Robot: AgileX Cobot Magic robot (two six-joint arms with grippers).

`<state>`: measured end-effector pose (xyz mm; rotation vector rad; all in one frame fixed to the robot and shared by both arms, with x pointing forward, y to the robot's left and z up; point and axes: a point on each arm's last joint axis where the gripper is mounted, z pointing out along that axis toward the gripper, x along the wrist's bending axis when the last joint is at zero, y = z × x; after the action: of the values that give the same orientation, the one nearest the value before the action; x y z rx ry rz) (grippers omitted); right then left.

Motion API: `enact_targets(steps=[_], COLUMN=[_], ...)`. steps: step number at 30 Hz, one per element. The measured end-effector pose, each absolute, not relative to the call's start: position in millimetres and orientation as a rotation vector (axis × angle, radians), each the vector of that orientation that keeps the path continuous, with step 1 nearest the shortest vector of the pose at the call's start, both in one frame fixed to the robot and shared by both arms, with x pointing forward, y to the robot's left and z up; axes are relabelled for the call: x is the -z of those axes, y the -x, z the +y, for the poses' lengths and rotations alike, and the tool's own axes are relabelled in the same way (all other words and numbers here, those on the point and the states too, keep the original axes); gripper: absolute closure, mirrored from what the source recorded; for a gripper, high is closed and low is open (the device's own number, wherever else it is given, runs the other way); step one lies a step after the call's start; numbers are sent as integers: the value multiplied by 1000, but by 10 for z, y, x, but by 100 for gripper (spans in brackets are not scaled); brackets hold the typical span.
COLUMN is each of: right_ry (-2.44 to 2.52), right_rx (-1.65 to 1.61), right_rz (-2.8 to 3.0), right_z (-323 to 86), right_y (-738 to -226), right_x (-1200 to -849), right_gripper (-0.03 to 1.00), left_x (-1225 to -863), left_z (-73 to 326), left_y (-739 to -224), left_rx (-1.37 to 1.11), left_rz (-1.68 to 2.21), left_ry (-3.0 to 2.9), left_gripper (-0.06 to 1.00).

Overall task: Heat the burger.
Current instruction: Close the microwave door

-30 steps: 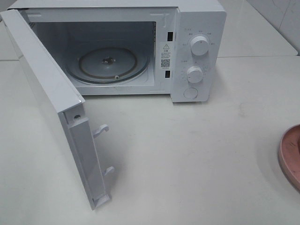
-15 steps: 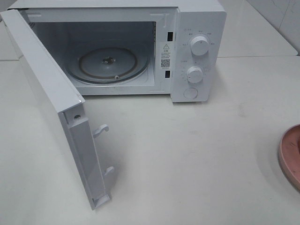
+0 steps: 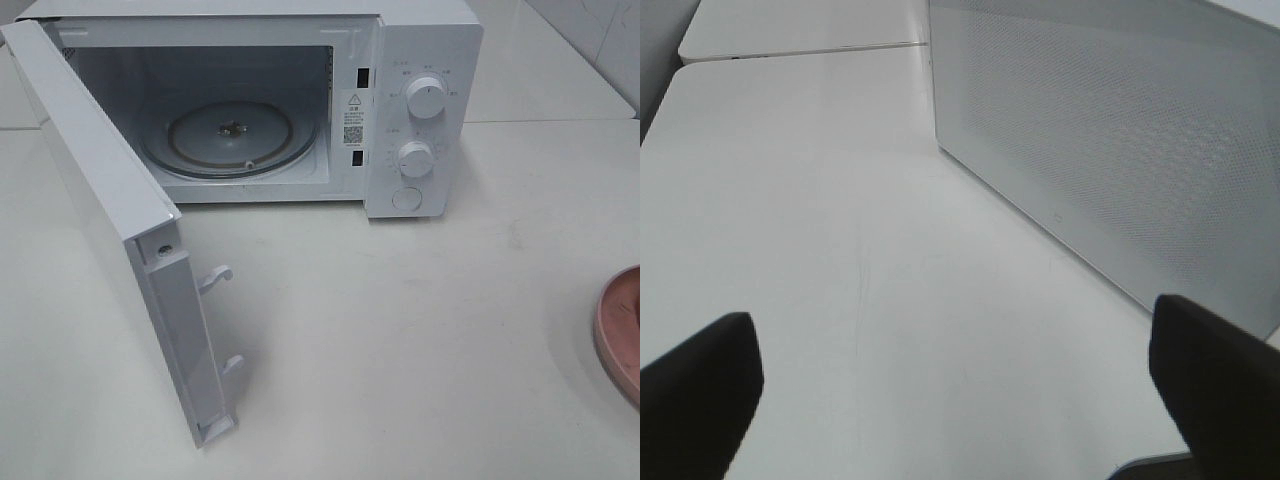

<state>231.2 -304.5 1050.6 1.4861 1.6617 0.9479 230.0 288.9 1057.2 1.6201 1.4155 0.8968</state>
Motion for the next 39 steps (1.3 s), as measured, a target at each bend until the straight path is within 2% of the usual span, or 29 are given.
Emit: enact_targets(steps=[39], right_ry=[-1484], right_rx=[-952], right_rz=[1659], right_z=[-3044], right_y=[-2314], right_x=[-10509], right_gripper=[21], left_x=[-10574], left_z=[2871], left_y=[-2299], left_rx=[-874], left_rz=[1407], left_ry=[-1613], left_gripper=[-2])
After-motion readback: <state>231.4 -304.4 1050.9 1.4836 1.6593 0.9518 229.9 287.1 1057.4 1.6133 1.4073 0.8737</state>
